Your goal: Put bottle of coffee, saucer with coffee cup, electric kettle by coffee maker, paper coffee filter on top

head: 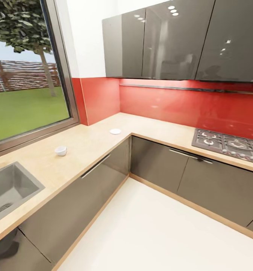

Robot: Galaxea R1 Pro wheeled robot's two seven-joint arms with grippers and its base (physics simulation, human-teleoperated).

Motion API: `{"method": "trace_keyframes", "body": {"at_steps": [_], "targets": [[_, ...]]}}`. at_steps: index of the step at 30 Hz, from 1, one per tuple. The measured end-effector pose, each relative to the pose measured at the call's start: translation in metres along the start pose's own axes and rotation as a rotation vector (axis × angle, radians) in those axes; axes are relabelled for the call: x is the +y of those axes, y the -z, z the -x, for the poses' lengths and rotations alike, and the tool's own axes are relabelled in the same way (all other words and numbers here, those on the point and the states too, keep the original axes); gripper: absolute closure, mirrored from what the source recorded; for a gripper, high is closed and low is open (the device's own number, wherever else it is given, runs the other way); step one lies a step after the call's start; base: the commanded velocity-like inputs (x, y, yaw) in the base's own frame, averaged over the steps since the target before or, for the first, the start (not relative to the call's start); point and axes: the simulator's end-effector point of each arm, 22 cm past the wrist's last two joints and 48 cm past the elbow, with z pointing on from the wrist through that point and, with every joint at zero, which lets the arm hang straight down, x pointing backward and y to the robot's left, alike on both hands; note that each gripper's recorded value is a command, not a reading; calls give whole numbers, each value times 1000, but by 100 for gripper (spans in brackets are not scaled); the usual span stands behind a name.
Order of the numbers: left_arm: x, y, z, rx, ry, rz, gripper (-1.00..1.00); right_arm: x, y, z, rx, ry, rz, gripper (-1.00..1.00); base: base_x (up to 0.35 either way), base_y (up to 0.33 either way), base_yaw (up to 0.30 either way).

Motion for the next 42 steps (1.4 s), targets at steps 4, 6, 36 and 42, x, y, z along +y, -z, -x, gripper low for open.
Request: {"method": "trace_keyframes", "body": {"at_steps": [4,6,36,42], "targets": [[0,0,0,0,0,0,-100,0,0,0,0,-1,0,-100,284,-208,0],[0,0,0,0,0,0,-100,0,0,0,0,-1,0,-100,283,-211,0],[0,0,0,1,0,0,-100,0,0,0,0,-2,0,-100,212,-260,31],[0,0,0,2,0,0,-100,0,0,0,0,-2,-1,-100,85,-318,264]]}}
